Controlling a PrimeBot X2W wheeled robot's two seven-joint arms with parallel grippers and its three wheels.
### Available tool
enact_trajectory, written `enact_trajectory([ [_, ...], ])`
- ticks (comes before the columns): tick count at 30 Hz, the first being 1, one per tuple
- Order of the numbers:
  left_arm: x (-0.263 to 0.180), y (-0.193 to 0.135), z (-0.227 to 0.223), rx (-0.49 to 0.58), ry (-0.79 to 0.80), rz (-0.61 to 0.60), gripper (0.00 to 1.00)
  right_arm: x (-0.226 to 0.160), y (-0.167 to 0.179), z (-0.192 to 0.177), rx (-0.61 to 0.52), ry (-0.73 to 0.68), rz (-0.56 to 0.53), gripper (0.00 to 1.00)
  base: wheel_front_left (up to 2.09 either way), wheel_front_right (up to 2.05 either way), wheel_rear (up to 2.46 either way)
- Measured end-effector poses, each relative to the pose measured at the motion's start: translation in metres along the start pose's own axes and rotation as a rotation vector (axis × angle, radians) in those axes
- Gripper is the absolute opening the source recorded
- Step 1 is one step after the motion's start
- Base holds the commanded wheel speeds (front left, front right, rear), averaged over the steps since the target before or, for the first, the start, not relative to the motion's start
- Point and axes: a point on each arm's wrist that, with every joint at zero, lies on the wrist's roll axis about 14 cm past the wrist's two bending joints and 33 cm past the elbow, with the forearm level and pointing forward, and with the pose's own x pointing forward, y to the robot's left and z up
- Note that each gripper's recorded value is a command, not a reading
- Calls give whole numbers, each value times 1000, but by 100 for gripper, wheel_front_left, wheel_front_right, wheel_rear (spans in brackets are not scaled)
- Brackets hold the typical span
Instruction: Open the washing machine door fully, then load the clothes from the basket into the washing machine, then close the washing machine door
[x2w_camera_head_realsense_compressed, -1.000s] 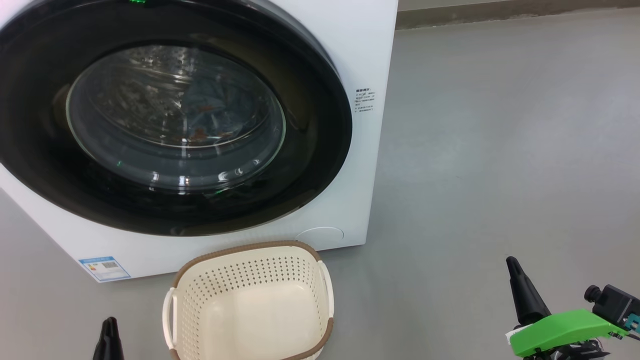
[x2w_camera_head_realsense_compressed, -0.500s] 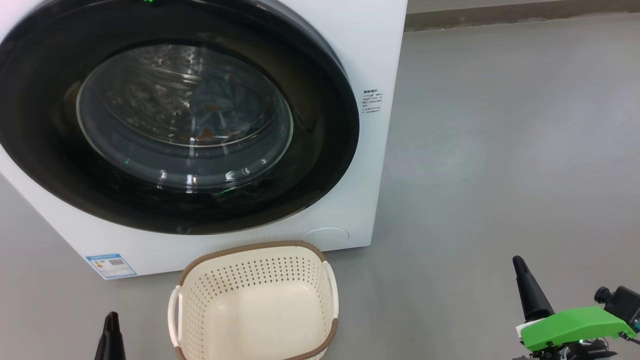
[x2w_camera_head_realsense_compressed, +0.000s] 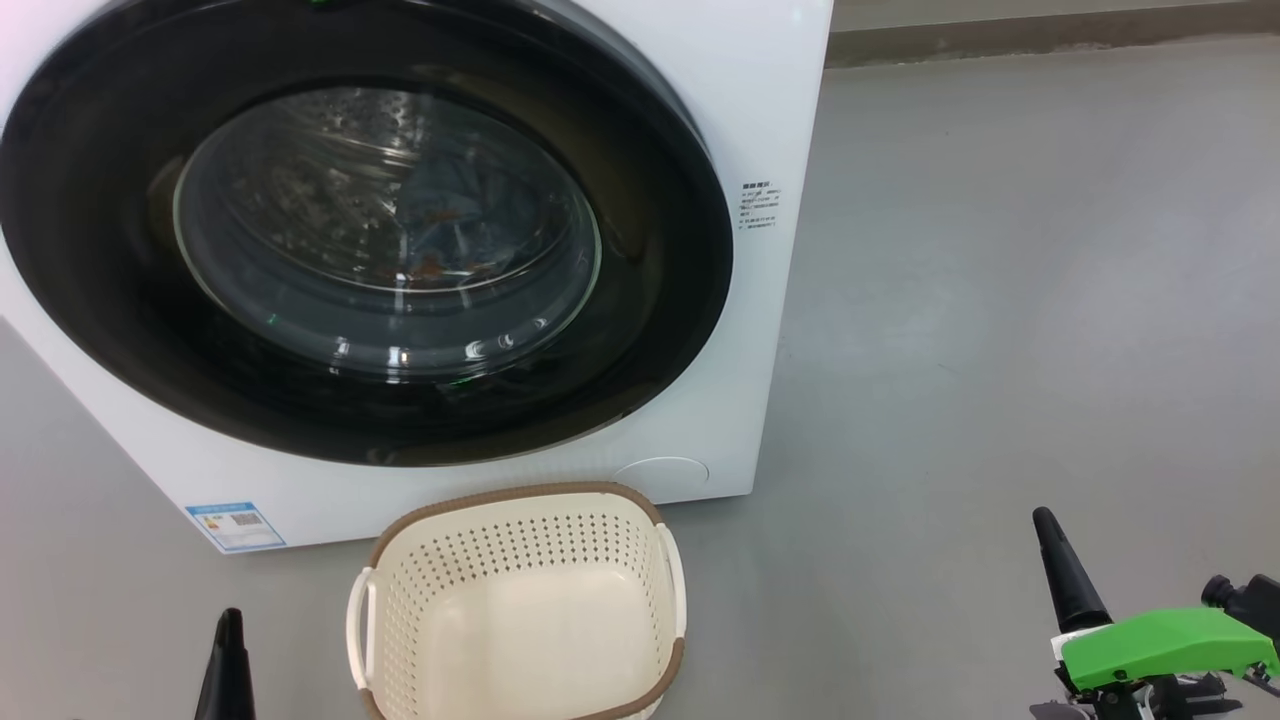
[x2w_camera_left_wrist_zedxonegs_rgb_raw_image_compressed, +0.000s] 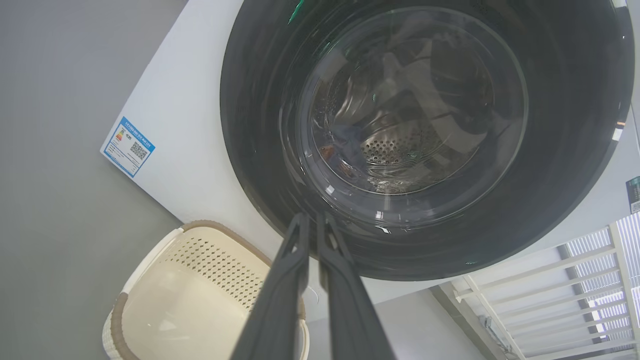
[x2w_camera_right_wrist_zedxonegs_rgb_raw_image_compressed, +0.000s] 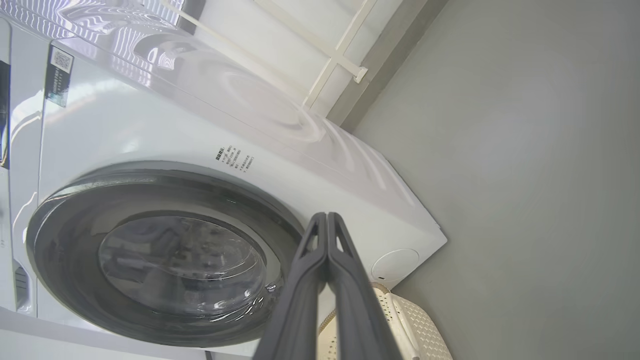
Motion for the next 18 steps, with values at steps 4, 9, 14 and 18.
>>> enact_trajectory([
  [4,-1,0,0,-28,3,1,0,1,1,-1,33,-1,1,0,0,0,0],
  [9,-2,0,0,-86,9,0,0,2,2,-2,87,4,0,0,0,0,0],
  [14,-1,-3,1,-143,7,-8,0,4,3,1,114,3,0,0,0,0,0],
  [18,1,-9,4,-190,5,-25,0,7,8,1,167,4,14,0,0,0,0],
])
